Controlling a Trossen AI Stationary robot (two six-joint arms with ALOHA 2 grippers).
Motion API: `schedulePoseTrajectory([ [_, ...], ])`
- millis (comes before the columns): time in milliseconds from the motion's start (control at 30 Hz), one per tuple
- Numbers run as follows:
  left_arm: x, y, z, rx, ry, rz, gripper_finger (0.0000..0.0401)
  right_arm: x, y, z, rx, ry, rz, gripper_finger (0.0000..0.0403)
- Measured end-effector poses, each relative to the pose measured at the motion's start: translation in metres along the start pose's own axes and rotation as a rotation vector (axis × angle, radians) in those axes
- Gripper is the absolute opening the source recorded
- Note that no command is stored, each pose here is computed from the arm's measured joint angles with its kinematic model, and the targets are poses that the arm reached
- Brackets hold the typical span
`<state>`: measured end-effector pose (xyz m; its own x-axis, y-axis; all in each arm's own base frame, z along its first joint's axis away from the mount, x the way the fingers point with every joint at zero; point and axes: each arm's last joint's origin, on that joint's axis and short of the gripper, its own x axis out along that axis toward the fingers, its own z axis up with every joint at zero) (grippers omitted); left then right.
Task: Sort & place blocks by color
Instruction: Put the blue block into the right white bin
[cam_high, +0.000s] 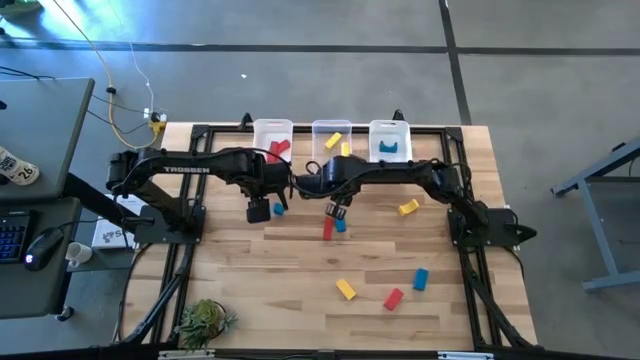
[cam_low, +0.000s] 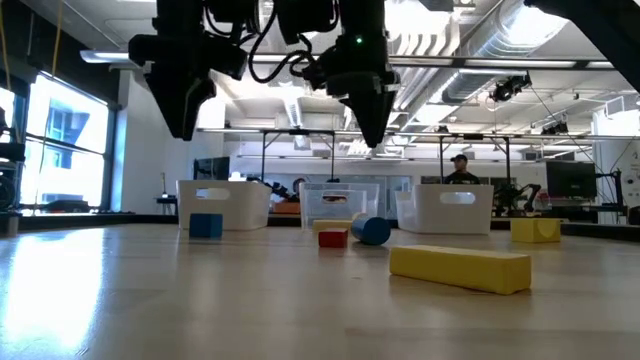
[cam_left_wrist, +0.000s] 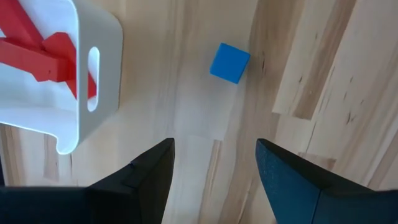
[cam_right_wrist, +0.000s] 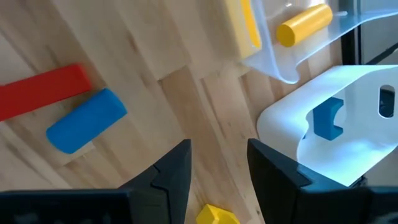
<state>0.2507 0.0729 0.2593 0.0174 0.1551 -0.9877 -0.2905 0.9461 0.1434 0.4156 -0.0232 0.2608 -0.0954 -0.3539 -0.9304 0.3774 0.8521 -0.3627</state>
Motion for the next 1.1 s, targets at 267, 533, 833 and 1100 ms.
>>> schedulePoseTrajectory([
  [267, -0.001, -0.007, 0.0, 0.027, -0.003, -0.002, 0.0213, -0.009, 0.021, -0.009, -0.061, -0.016, 0.018, 0.0142],
  [533, -0.001, -0.008, 0.0, 0.031, -0.003, -0.002, 0.0213, -0.018, 0.042, -0.019, -0.132, -0.051, 0.007, 0.0142],
  [833, -0.001, -0.008, 0.0, 0.032, -0.003, -0.002, 0.0213, -0.026, 0.058, -0.029, -0.197, -0.067, 0.009, 0.0142],
  [1100, -0.001, -0.008, 0.0, 0.031, -0.004, -0.002, 0.0213, -0.023, 0.055, -0.07, -0.201, -0.004, -0.03, 0.0142],
])
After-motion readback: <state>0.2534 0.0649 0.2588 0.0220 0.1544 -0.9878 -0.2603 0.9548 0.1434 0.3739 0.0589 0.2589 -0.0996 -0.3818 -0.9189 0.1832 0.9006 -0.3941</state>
